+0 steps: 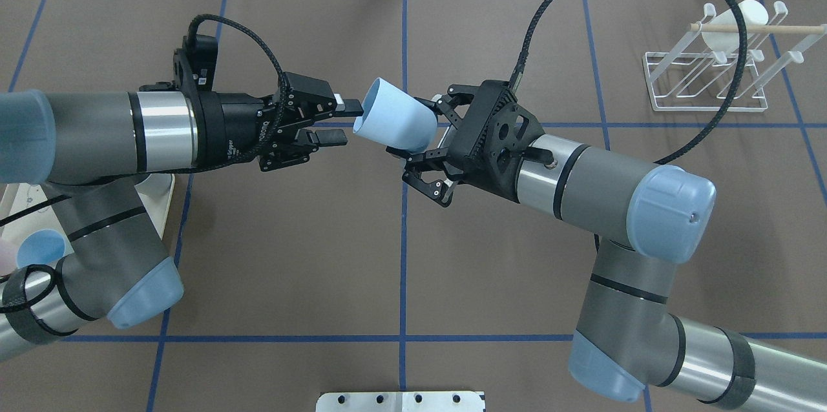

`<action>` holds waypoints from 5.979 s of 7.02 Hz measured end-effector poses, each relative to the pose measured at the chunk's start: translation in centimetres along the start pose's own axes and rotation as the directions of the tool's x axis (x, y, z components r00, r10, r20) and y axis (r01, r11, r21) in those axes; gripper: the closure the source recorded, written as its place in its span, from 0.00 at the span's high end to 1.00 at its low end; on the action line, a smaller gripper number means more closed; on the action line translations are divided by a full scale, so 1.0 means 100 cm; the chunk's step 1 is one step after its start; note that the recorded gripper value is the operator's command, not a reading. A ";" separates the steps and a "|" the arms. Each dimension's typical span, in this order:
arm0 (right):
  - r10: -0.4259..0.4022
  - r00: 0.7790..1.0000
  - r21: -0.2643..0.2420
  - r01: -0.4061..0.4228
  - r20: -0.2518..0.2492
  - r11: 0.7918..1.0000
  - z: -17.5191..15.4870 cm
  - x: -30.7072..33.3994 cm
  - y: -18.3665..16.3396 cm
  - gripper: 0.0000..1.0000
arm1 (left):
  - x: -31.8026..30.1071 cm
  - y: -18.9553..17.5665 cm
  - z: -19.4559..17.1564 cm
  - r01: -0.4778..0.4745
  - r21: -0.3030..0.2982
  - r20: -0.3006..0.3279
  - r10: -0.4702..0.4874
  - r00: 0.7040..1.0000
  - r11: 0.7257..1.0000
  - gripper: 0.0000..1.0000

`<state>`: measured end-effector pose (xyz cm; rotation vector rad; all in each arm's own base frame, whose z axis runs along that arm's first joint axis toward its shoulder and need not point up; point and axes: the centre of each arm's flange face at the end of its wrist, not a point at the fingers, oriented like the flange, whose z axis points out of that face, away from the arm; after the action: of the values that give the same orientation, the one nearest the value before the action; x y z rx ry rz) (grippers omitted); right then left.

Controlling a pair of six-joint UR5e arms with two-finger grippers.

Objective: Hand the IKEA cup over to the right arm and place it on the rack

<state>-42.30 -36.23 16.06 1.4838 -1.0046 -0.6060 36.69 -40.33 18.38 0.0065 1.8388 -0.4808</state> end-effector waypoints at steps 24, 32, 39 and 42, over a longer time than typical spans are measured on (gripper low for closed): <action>-0.540 0.495 -0.724 0.566 0.681 -0.394 -0.177 0.331 0.214 0.00 | -0.053 -0.095 -0.106 -0.625 -0.066 0.436 0.586 0.683 0.778 1.00; -0.560 0.491 -0.735 0.558 0.667 -0.385 -0.147 0.348 0.236 0.00 | -0.054 -0.095 -0.107 -0.624 -0.067 0.437 0.585 0.683 0.779 1.00; -0.571 0.505 -0.750 0.554 0.648 -0.361 -0.153 0.344 0.233 0.00 | -0.054 -0.095 -0.107 -0.623 -0.067 0.436 0.585 0.684 0.779 1.00; -0.572 0.529 -0.768 0.539 0.628 -0.345 -0.152 0.343 0.240 0.00 | -0.053 -0.095 -0.106 -0.623 -0.067 0.435 0.585 0.684 0.779 1.00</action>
<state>-18.48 -56.21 47.99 0.4333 0.5513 -1.6219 26.38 -44.28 28.87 0.5229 1.2613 -0.0690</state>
